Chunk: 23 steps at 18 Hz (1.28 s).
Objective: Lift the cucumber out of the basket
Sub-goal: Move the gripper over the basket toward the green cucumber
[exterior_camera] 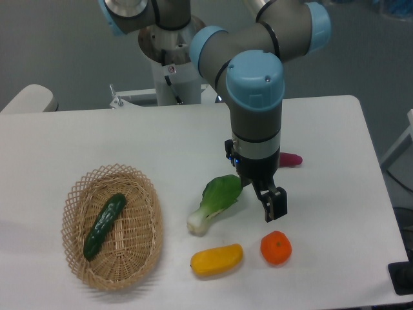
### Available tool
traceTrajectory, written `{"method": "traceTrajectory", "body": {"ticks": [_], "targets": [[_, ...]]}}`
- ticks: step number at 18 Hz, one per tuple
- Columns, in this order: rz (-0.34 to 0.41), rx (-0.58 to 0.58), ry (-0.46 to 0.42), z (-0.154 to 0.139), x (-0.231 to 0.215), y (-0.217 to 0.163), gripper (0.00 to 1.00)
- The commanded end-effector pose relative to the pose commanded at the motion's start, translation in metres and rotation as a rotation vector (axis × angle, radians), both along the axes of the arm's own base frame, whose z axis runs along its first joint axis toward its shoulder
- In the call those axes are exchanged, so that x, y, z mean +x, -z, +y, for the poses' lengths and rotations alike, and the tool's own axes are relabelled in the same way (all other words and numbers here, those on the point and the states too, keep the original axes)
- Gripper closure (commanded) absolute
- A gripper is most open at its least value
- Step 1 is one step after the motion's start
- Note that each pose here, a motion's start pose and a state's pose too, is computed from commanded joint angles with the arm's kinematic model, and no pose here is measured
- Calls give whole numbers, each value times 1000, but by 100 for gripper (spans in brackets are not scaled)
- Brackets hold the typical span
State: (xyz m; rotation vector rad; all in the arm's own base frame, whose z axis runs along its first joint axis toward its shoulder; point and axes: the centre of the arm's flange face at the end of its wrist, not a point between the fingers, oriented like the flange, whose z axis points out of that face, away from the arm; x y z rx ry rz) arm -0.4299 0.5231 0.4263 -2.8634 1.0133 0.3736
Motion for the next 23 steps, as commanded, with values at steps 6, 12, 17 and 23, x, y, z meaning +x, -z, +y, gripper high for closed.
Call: {"method": "traceTrajectory", "body": {"ticks": [6,12,17,23], "targets": [[-10,0,13,11,13,4,0],[-77,8,-96,42,71,26,0],[-142,26,-296,75,143,43,0],[-216,-7,-571,93,214,86,0]]}}
